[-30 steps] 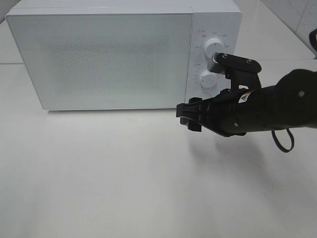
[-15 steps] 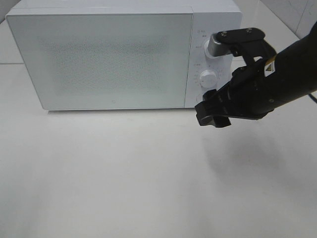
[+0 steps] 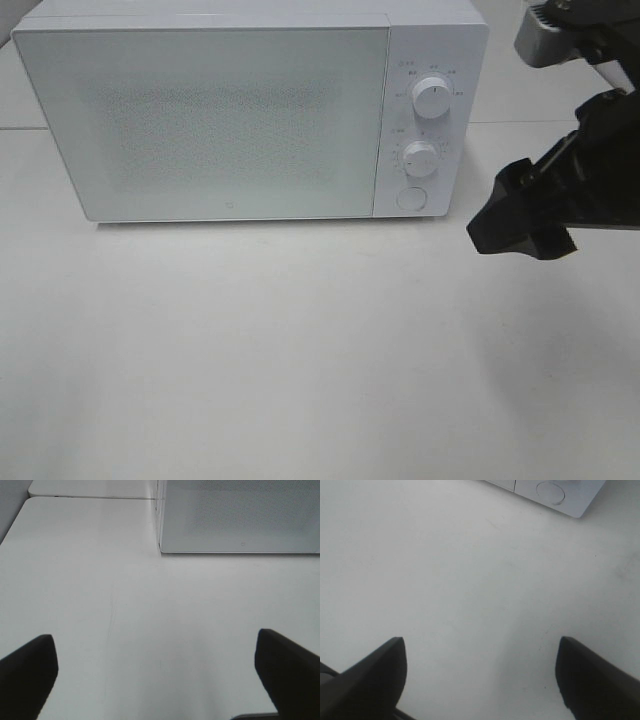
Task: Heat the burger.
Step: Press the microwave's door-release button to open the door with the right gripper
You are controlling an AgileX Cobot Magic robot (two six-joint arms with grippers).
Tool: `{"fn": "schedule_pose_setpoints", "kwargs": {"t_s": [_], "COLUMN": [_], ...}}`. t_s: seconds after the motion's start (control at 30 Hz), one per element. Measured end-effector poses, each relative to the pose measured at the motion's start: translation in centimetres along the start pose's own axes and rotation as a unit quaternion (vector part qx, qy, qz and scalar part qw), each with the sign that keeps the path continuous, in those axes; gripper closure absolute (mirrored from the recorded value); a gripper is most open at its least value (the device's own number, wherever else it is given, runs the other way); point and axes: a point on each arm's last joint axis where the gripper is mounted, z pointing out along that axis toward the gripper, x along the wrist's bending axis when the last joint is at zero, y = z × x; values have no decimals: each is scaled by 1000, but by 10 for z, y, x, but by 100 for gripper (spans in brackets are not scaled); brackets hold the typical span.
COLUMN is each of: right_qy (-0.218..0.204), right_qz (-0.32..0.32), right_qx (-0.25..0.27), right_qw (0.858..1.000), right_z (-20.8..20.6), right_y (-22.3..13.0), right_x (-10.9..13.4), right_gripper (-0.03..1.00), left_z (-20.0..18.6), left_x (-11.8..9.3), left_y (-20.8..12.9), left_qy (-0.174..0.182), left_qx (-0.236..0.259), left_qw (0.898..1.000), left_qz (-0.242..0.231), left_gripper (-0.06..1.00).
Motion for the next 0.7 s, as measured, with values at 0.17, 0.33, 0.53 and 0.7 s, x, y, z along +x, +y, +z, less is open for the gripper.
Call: {"fn": "schedule_pose_setpoints", "kwargs": {"t_s": [0.17,0.33,0.53,0.7], "right_qy": [-3,-5,-34,-57], "right_qz": [-2,-2,30,61], "right_qx": [1,-13,-28,-52], "right_qw": [1000,1000,999,995], "right_z": [-22,-40,-58,-73], "right_y": [-11,-35,-64,-87], "right_x": [-2,-6,-22,-30], "right_gripper": [18,18,19,19], "left_z": [0,0,0,0], "left_x": [0,0,0,0], "left_y": [0,0,0,0], "left_qy": [0,0,0,0], "left_qx": [0,0,0,0], "left_qw": [1000,1000,1000,1000], "left_qz": [0,0,0,0], "left_gripper": [-5,-5,-5,-5]}}
